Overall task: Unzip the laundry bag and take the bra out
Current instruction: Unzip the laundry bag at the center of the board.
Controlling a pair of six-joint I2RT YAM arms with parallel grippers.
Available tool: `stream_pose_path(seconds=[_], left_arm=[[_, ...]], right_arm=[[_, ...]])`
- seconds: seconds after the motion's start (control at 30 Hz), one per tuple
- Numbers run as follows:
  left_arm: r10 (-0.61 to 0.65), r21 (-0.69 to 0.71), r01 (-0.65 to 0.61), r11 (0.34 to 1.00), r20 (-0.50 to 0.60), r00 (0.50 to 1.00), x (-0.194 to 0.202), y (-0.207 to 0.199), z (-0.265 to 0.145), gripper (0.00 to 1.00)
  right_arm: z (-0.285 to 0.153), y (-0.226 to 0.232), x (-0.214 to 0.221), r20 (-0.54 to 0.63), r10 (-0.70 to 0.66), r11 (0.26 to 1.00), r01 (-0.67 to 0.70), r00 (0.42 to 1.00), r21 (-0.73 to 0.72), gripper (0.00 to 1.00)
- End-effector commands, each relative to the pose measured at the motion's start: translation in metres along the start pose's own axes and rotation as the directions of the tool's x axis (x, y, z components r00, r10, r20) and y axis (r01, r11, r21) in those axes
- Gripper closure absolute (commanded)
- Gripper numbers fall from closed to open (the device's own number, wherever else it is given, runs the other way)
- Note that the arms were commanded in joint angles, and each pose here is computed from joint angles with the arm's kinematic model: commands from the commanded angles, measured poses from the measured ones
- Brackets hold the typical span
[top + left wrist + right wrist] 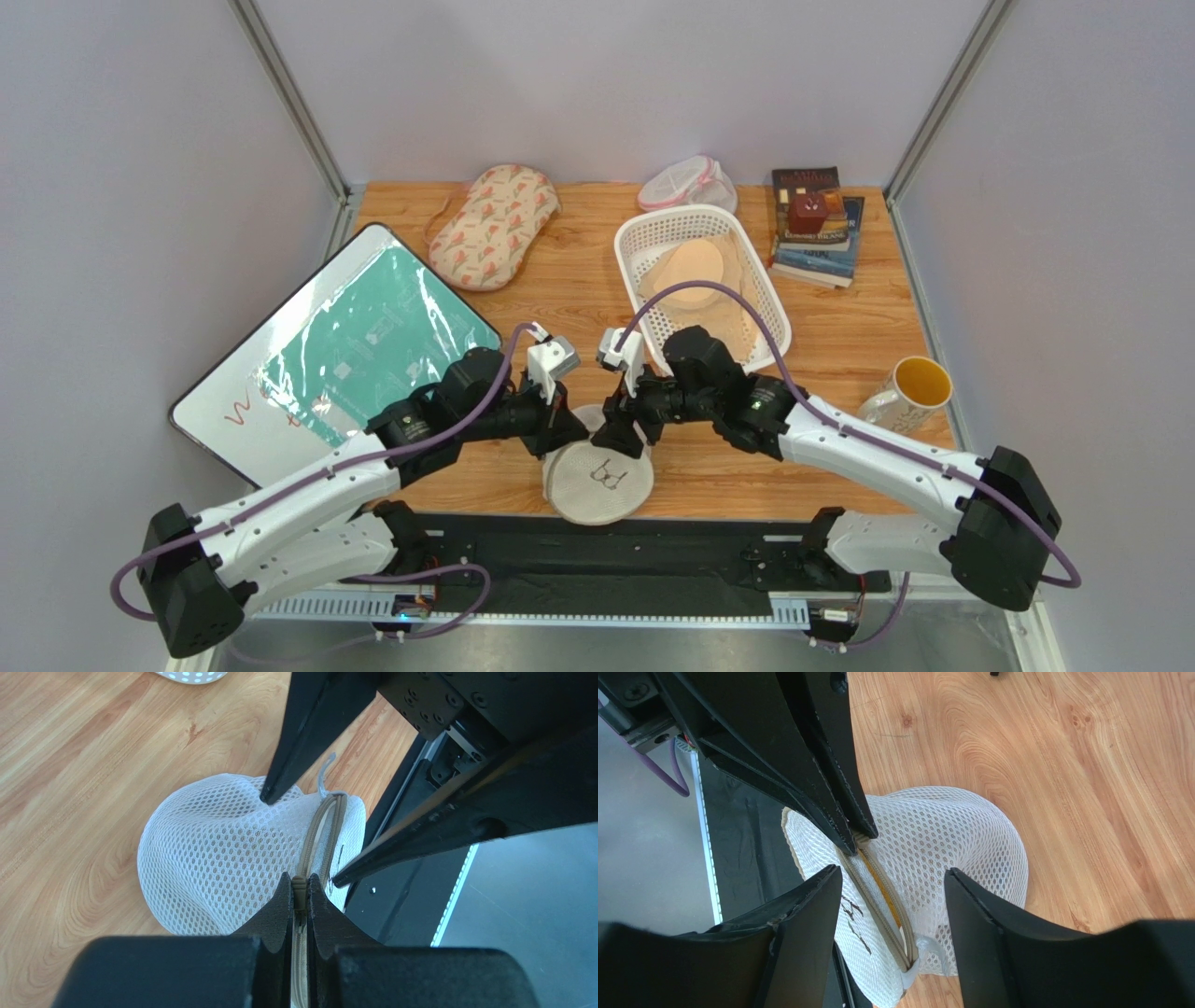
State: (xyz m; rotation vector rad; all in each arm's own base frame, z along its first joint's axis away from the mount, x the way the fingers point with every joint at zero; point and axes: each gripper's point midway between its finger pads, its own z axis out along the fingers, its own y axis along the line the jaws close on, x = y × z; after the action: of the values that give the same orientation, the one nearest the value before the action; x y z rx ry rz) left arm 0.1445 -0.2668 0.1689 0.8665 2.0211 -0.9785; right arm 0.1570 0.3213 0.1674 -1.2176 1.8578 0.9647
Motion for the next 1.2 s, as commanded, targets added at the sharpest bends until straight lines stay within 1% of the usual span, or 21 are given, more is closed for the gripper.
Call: stream_pose_path(seconds=[0.0,0.03,0.07,0.13,0.17,0.23,0.27,0.3,0.5,0.53,0.63,0.77,0.93,1.17], left_arm=[[0.029,0.029,-0.031,0.999,0.048,0.998,-0.022,-0.010,-0.005,1.00],[0.027,0.028,-0.029,0.999,0.053,0.998,-0.023,-0.010,-0.006,1.00],[0.026,0.020,-0.027,0.999,0.056,0.998,-0.023,-0.009,-0.006,1.00],[0.019,-0.009,-0.018,1.000,0.076,0.997,-0.026,-0.004,-0.008,1.00],[0.017,-0.021,-0.016,1.000,0.085,0.996,-0.027,-0.002,-0.009,1.00],[0.008,-0.055,-0.002,0.998,0.108,0.994,-0.030,0.003,-0.010,1.00],[0.005,-0.061,0.002,0.998,0.114,0.993,-0.031,0.004,-0.011,1.00],[-0.001,-0.066,0.009,0.998,0.123,0.992,-0.031,0.005,-0.011,1.00],[-0.035,-0.140,0.057,0.988,0.152,0.988,-0.031,0.018,-0.012,1.00],[-0.035,-0.148,0.060,0.987,0.165,0.986,-0.033,0.019,-0.014,1.00],[-0.042,-0.161,0.072,0.984,0.186,0.982,-0.034,0.021,-0.018,1.00],[-0.052,-0.179,0.086,0.980,0.188,0.981,-0.032,0.024,-0.022,1.00],[-0.056,-0.197,0.098,0.975,0.209,0.976,-0.031,0.026,-0.029,1.00],[-0.057,-0.230,0.105,0.967,0.208,0.977,-0.023,0.031,-0.039,1.00]], right_arm=[[0.006,0.003,-0.003,0.043,-0.042,0.998,0.044,0.998,-0.041,0.47],[0.007,0.003,-0.002,0.043,-0.041,0.998,0.042,0.998,-0.040,0.53],[0.008,0.001,0.001,0.038,-0.028,0.999,0.029,0.999,-0.027,0.63],[0.009,-0.002,0.005,0.029,-0.018,1.000,0.019,0.999,-0.013,0.72],[0.009,-0.003,0.007,0.026,-0.014,1.000,0.014,1.000,-0.006,0.79],[0.009,-0.004,0.009,0.022,-0.007,1.000,0.006,1.000,0.003,0.88],[0.009,-0.006,0.010,0.023,0.000,1.000,0.000,1.000,0.014,0.96],[0.007,-0.007,0.009,0.028,0.004,1.000,-0.005,1.000,0.023,1.00],[-0.006,-0.018,0.009,0.058,0.013,0.993,-0.019,0.998,0.119,1.00],[-0.007,-0.018,0.010,0.063,0.039,0.991,-0.047,0.997,0.127,1.00],[-0.013,-0.022,0.015,0.071,0.061,0.983,-0.072,0.996,0.171,1.00],[-0.019,-0.030,0.023,0.074,0.096,0.967,-0.111,0.993,0.230,1.00],[-0.024,-0.035,0.030,0.084,0.125,0.951,-0.143,0.989,0.273,1.00],[-0.030,-0.042,0.034,0.106,0.167,0.926,-0.193,0.980,0.324,1.00]])
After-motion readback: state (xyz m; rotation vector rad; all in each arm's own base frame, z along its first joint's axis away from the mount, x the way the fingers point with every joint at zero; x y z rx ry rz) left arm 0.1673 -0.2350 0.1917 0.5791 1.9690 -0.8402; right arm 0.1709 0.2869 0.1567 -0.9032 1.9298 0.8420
